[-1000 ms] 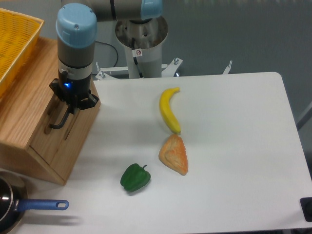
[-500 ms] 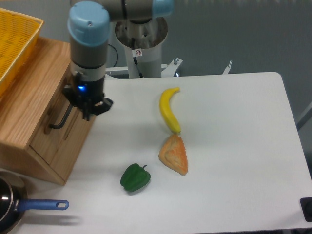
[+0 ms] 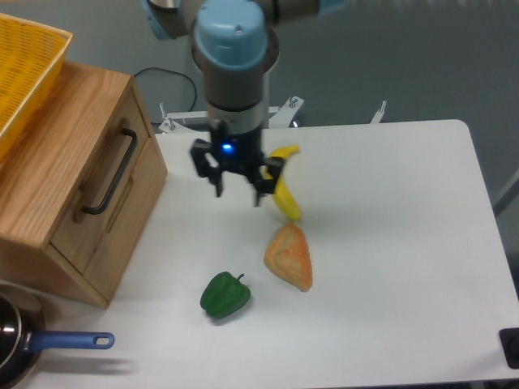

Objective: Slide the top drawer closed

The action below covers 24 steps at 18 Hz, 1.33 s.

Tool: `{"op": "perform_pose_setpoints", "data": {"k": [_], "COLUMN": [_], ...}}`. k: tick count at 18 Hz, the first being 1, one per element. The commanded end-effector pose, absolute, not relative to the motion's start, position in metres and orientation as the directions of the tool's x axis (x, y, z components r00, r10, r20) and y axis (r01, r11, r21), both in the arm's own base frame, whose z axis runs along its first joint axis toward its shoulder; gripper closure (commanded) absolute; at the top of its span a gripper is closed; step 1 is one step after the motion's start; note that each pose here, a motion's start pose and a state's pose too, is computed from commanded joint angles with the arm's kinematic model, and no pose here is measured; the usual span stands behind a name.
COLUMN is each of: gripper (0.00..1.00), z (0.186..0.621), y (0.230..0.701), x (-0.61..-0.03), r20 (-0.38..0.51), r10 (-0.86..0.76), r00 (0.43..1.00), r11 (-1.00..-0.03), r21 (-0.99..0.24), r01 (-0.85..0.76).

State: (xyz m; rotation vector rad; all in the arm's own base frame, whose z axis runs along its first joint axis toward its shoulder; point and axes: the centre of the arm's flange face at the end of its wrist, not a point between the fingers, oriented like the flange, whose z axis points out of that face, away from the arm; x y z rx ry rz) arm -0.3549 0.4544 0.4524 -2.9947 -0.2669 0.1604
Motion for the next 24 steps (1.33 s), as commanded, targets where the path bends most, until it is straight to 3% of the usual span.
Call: {"op": "perform_pose_setpoints", "data": {"k": [5,10,15,24], "gripper": [0.0,0.0,0.0,0.0], "z": [0.438,0.424,0.416,0.394], "y": [0.414,0.359,0.296,0.235], "x": [-0.396,-0.45,-0.493,-0.554], "r20": [-0.09,-0.088,-0.079,-0.046], "r10": [0.118,-0.07,-0.366,-0.409], "r00": [0.989,0.994,0.927,0.911], "r11": [-0.989,-0.996,-0.931,-0.912], "r21": [-0.097,-0.049,0.037,0.049], "r01": [0.109,-0.074,-0.364,-0.407]}}
